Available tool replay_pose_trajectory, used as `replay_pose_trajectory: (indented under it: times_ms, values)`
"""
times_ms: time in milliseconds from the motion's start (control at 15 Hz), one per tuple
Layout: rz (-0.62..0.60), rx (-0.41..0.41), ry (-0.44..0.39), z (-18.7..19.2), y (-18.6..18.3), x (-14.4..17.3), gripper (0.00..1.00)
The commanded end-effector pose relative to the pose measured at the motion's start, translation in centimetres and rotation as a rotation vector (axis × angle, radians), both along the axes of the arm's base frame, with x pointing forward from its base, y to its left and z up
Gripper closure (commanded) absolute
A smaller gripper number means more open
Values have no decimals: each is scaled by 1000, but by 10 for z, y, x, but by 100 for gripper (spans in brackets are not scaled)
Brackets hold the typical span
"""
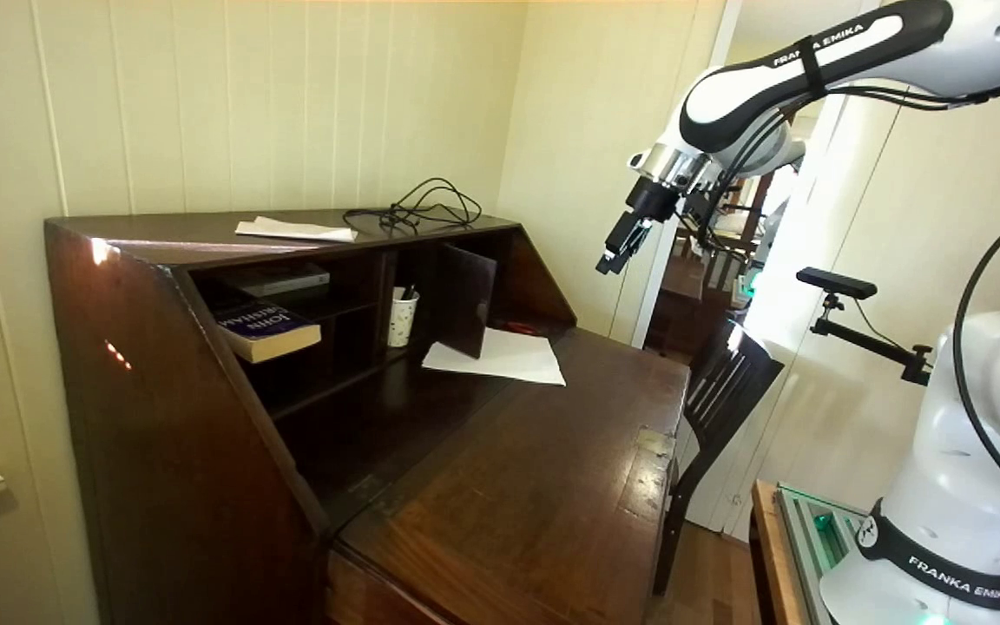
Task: Close the desk's door
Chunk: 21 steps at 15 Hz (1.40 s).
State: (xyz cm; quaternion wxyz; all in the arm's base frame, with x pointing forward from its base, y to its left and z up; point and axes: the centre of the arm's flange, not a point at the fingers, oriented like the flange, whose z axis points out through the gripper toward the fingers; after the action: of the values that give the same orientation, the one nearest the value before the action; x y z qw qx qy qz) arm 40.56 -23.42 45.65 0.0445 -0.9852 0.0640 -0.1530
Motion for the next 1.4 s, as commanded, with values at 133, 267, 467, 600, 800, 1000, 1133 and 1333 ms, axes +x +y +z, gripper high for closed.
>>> replay_pose_trajectory:
  times_ms: [133, 267, 467, 600, 800, 1000, 1133, 1333]
  values:
    - [273, -66, -121, 36, -63, 41, 0]
    - [339, -19, -143, 43, -76, 60, 0]
    - [317, 35, -175, 42, -53, 42, 0]
    - [329, 85, -179, 40, -57, 58, 0]
    - [334, 86, -169, 36, -57, 67, 0]
    - [320, 14, -278, 27, -67, 88, 0]
    - [316, -27, -329, 23, -76, 108, 0]
    - [324, -42, -357, 8, -79, 137, 0]
